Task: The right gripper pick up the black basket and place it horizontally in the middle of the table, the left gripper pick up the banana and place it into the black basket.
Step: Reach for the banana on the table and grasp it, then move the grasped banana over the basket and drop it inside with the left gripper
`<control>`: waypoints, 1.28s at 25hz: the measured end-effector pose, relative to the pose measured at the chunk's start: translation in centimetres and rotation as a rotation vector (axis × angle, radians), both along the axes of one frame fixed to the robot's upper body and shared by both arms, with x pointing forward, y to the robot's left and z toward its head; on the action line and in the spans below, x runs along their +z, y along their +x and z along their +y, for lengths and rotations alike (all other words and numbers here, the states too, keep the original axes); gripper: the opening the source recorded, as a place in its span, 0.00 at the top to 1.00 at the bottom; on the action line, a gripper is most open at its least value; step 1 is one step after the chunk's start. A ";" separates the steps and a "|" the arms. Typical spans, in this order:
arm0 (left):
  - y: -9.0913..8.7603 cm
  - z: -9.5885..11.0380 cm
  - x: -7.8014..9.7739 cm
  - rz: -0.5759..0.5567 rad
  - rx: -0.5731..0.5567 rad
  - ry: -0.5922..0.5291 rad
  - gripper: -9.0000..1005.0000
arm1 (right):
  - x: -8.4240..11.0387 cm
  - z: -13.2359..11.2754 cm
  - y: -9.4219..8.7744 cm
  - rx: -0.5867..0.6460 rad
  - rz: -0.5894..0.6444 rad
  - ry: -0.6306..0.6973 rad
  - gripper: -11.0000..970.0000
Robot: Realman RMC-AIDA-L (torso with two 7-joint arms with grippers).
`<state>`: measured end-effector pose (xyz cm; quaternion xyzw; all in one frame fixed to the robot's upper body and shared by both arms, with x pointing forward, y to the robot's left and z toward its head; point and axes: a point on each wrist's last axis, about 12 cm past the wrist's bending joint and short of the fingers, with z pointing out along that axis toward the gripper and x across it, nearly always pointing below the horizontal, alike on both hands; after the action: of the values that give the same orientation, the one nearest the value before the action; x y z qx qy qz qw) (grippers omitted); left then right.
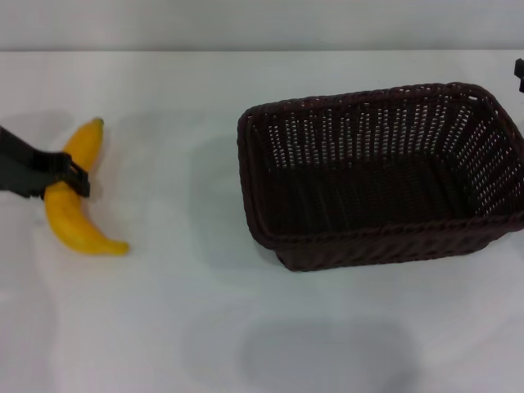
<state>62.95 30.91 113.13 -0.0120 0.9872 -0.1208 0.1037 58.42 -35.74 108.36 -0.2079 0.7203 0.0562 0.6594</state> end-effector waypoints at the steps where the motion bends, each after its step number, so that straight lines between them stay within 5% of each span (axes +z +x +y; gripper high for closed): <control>1: 0.2 0.1 0.5 -0.013 -0.003 0.003 0.49 | 0.0 0.0 0.0 0.000 0.000 0.000 0.17; 9: 1.1 -0.6 5.5 -0.125 -0.083 -0.016 0.49 | 0.0 0.0 -0.2 0.006 -0.004 0.004 0.17; 18: 0.4 -5.9 10.9 -0.366 -0.477 -0.414 0.49 | 0.1 -0.3 -0.8 0.023 -0.021 0.022 0.17; 23: -0.1 -7.7 11.2 -0.385 -0.601 -0.510 0.48 | 0.1 -0.3 -1.1 0.031 -0.025 0.027 0.17; 28: -0.2 -10.3 9.6 -0.301 -0.683 -0.530 0.46 | 0.1 -0.2 -1.2 0.039 -0.028 0.032 0.17; 32: -0.5 -11.6 8.9 -0.343 -0.756 -0.546 0.44 | 0.0 -0.2 -1.5 0.050 -0.032 0.039 0.17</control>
<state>62.46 19.34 122.08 0.3403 0.8235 -0.4042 0.2067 56.89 -35.95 108.37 -0.2136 0.7030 0.0833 0.6732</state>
